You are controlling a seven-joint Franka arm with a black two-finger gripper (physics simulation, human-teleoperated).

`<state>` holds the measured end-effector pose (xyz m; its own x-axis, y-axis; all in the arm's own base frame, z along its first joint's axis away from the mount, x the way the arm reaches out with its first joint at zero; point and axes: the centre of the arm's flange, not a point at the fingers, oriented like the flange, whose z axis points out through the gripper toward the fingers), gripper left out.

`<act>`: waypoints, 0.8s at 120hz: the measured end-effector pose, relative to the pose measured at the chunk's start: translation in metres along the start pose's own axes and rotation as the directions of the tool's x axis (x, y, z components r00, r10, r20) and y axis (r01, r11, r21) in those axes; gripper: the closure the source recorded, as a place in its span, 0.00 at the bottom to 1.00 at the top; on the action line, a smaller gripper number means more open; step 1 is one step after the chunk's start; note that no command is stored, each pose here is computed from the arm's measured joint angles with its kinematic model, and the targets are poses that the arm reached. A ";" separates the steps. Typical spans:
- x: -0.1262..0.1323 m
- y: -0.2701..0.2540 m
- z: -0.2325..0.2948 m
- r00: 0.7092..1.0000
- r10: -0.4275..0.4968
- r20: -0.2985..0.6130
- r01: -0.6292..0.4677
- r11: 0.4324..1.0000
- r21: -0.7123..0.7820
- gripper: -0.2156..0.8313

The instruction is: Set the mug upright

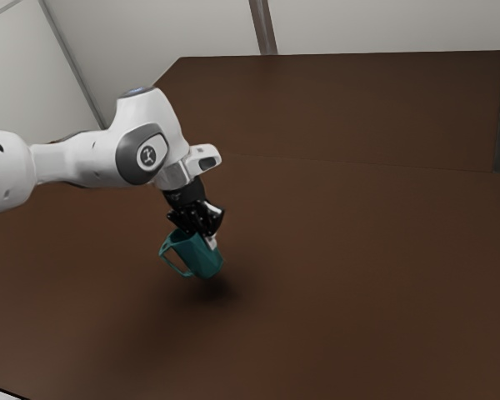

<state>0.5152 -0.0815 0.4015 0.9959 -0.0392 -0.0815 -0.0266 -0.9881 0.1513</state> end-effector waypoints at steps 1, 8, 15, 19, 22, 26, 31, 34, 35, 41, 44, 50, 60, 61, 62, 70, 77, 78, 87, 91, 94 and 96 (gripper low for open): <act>0.000 0.000 -0.001 1.000 0.003 -0.005 -0.003 1.000 0.008 0.95; 0.003 -0.005 -0.004 0.999 0.023 -0.033 -0.021 0.998 0.059 0.95; 0.006 -0.011 -0.006 0.998 0.032 -0.052 -0.027 0.995 0.096 0.95; 0.007 -0.015 -0.006 0.998 0.036 -0.060 -0.029 0.993 0.117 0.95; 0.008 -0.018 -0.007 0.997 0.037 -0.066 -0.029 0.991 0.129 0.95; 0.009 -0.022 -0.007 0.997 0.037 -0.073 -0.026 0.990 0.141 0.95; 0.010 -0.027 -0.006 0.996 0.034 -0.078 -0.021 0.988 0.153 0.95; 0.011 -0.030 -0.005 0.996 0.031 -0.081 -0.018 0.987 0.158 0.95; 0.011 -0.031 -0.005 0.996 0.030 -0.082 -0.017 0.987 0.159 0.95; 0.012 -0.036 -0.001 0.996 0.024 -0.083 -0.010 0.986 0.166 0.95; 0.012 -0.038 0.001 0.996 0.020 -0.083 -0.006 0.986 0.169 0.95; 0.014 -0.043 0.005 0.997 0.013 -0.081 0.001 0.985 0.173 0.95; 0.017 -0.049 0.012 0.997 -0.001 -0.077 0.015 0.984 0.177 0.95; 0.017 -0.050 0.013 0.997 -0.002 -0.076 0.016 0.984 0.177 0.95; 0.018 -0.051 0.014 0.997 -0.004 -0.076 0.017 0.984 0.178 0.95; 0.021 -0.054 0.023 0.998 -0.011 -0.068 0.023 0.983 0.180 0.95; 0.023 -0.051 0.031 0.998 -0.006 -0.064 0.017 0.983 0.182 0.95; 0.023 -0.050 0.032 0.998 -0.004 -0.064 0.015 0.983 0.183 0.95; 0.025 -0.036 0.040 0.998 0.020 -0.059 -0.009 0.983 0.185 0.95; 0.025 -0.031 0.043 0.998 0.030 -0.058 -0.018 0.982 0.186 0.95; 0.026 -0.028 0.045 0.998 0.035 -0.058 -0.023 0.982 0.186 0.95; 0.026 -0.026 0.046 0.998 0.037 -0.059 -0.025 0.982 0.186 0.95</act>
<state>0.5379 -0.0635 0.3505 0.9976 -0.0666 -0.0179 -0.0672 -0.9972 -0.0330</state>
